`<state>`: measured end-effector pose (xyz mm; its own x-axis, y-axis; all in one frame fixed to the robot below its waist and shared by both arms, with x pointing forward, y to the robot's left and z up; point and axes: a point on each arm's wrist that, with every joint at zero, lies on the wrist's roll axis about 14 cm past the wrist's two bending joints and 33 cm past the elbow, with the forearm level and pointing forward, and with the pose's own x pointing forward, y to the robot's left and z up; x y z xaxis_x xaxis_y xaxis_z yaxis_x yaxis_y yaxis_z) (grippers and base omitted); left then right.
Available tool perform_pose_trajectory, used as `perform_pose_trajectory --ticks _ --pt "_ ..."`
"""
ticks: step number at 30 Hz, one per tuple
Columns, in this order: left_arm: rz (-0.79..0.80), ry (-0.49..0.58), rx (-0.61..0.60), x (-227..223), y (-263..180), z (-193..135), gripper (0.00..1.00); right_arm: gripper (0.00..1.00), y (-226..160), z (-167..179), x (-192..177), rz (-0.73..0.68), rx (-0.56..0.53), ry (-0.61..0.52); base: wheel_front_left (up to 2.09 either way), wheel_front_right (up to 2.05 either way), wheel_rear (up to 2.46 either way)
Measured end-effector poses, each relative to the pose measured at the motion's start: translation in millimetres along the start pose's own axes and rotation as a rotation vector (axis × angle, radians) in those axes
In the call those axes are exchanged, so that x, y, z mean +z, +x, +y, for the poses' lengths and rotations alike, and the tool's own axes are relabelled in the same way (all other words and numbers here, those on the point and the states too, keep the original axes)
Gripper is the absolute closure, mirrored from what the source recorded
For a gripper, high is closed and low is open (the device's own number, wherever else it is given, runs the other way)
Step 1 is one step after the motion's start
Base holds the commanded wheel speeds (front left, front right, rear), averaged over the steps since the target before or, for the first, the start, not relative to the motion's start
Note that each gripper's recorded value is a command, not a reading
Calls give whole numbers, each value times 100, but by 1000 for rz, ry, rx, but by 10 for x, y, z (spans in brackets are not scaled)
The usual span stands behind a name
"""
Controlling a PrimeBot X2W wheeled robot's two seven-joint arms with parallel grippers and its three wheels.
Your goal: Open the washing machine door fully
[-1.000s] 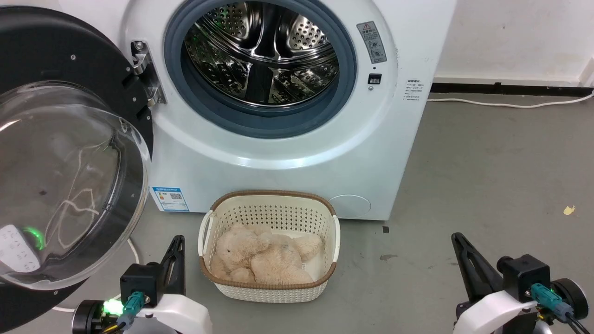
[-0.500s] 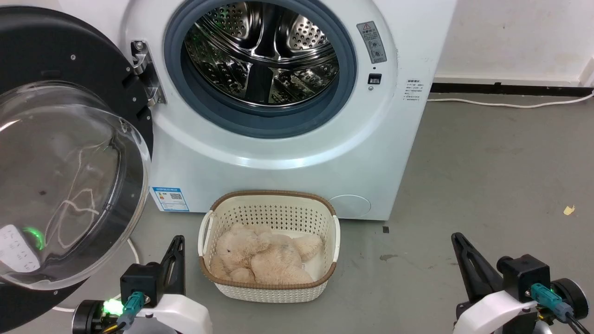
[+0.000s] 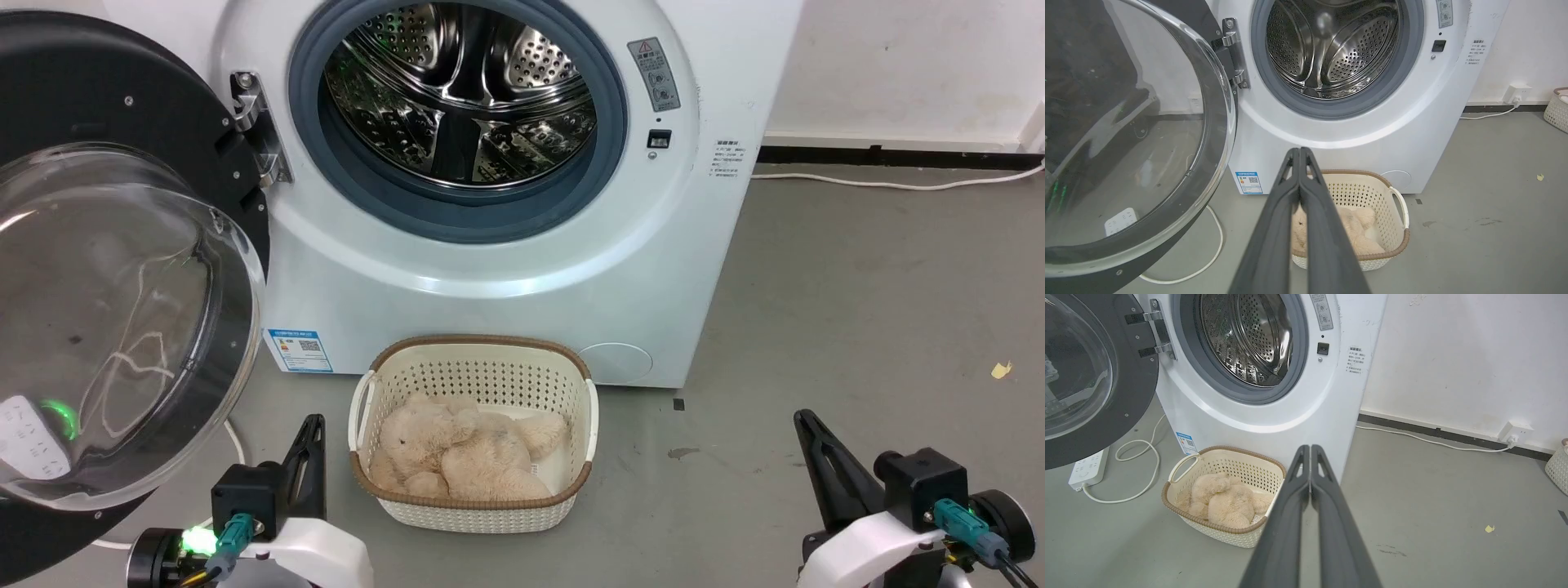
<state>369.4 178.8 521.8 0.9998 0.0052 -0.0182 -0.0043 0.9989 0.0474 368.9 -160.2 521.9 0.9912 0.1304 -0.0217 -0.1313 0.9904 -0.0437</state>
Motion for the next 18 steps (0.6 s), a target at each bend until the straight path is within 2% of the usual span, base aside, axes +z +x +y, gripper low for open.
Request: perform_pose_trajectory --ticks 18 --pt "0 0 0 0 0 0 100 100 0 0 0 0 0 0 0 0 0"
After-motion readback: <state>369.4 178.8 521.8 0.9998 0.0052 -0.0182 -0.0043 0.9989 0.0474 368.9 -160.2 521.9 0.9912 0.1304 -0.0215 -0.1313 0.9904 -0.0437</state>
